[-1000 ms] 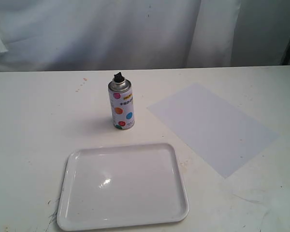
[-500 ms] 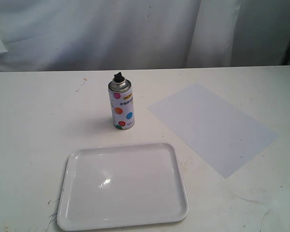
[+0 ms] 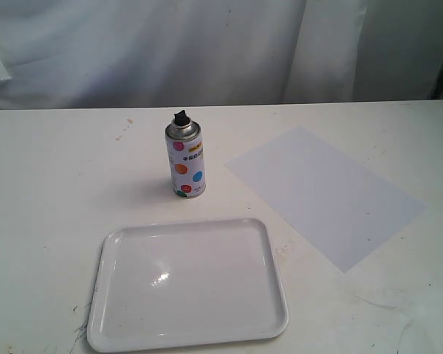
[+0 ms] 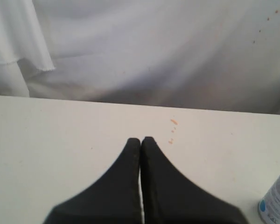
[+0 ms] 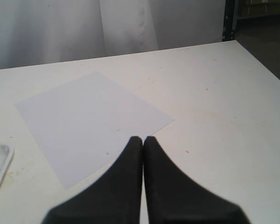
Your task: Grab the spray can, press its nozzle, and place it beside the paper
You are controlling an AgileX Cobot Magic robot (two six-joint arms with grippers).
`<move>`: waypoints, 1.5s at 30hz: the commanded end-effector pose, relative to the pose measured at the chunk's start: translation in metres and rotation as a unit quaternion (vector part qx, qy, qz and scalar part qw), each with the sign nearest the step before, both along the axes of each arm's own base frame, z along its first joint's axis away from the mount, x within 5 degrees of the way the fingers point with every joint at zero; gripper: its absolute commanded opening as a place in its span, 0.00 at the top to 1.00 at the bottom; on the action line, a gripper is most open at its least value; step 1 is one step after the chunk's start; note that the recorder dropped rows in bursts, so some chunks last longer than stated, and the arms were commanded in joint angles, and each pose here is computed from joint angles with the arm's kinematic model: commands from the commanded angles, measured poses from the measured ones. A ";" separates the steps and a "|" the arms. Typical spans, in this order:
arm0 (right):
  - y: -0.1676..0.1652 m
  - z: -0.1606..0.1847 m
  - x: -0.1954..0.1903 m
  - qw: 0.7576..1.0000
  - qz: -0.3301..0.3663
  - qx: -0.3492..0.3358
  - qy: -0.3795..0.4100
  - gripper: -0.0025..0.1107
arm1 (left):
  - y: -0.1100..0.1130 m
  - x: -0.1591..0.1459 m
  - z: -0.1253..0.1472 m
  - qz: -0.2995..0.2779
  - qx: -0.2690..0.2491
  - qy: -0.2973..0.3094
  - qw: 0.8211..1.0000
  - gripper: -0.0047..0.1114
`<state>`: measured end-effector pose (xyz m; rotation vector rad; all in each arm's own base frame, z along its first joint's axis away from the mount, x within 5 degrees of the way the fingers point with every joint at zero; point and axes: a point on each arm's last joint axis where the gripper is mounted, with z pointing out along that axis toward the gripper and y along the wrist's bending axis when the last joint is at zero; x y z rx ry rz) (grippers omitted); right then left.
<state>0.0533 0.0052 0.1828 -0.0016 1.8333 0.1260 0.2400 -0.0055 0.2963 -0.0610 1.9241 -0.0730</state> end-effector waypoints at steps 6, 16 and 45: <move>0.000 -0.001 0.000 1.000 -0.001 0.002 -0.001 0.98 | -0.002 0.016 -0.007 -0.002 0.001 -0.022 1.000 0.96; 0.000 -0.001 0.000 1.000 -0.001 0.002 -0.001 0.98 | -0.002 0.017 -0.004 -0.002 0.001 -0.042 0.999 0.96; 0.000 -0.001 0.000 1.000 0.000 0.003 -0.001 0.98 | -0.035 0.011 -0.153 -0.177 -0.059 0.056 0.981 0.96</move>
